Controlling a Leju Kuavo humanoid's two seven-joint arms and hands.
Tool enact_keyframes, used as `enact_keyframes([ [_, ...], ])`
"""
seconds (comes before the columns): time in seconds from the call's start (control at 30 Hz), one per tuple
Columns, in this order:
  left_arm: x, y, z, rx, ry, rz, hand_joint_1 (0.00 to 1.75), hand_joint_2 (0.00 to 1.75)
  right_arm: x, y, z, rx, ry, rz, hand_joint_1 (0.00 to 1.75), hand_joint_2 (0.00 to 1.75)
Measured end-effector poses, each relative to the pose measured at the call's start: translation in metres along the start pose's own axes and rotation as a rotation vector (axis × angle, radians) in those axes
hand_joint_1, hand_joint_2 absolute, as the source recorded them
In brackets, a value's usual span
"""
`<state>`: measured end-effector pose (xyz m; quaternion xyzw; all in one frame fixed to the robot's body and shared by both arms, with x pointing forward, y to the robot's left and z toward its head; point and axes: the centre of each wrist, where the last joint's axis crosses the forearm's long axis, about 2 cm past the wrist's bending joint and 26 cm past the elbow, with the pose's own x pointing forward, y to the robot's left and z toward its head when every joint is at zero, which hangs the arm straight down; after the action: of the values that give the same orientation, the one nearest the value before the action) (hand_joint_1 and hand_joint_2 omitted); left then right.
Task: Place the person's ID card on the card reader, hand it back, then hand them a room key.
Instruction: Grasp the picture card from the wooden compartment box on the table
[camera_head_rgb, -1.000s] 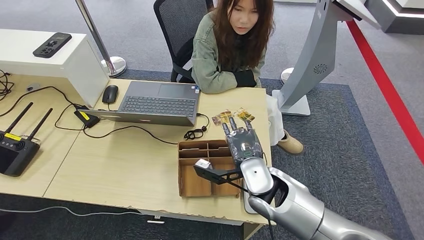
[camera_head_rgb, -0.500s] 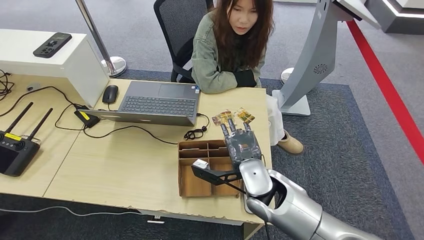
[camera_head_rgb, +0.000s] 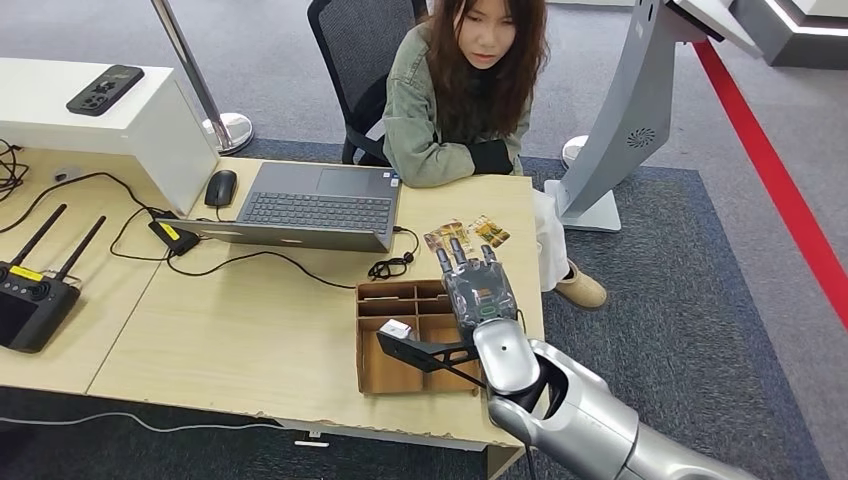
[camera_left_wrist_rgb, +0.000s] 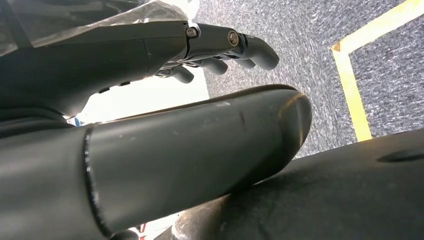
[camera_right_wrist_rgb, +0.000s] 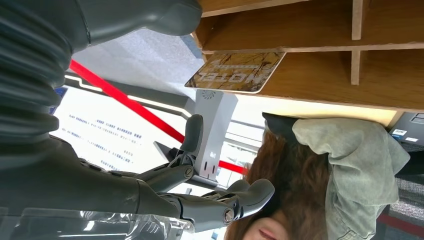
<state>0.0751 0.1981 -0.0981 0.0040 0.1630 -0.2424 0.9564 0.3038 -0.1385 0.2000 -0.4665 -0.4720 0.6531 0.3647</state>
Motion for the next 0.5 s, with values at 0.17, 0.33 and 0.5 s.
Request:
enact_keyframes([
  [0.17, 0.0003, -0.0005, 0.0002, -0.002, -0.001, 0.0, 0.0, 0.0, 0.0015, 0.0008, -0.0011, -0.001, 0.0, -0.005, 0.27, 1.75],
  [0.33, 0.0004, -0.0005, 0.0002, -0.003, -0.001, 0.0, 0.0, 0.0, 0.0039, 0.0024, -0.0027, -0.005, 0.001, -0.014, 0.3, 1.75],
  [0.5, 0.0004, -0.0006, 0.0003, -0.003, 0.0, 0.001, 0.0, 0.0, 0.0063, 0.0034, -0.0038, -0.003, -0.002, -0.016, 0.34, 1.75],
])
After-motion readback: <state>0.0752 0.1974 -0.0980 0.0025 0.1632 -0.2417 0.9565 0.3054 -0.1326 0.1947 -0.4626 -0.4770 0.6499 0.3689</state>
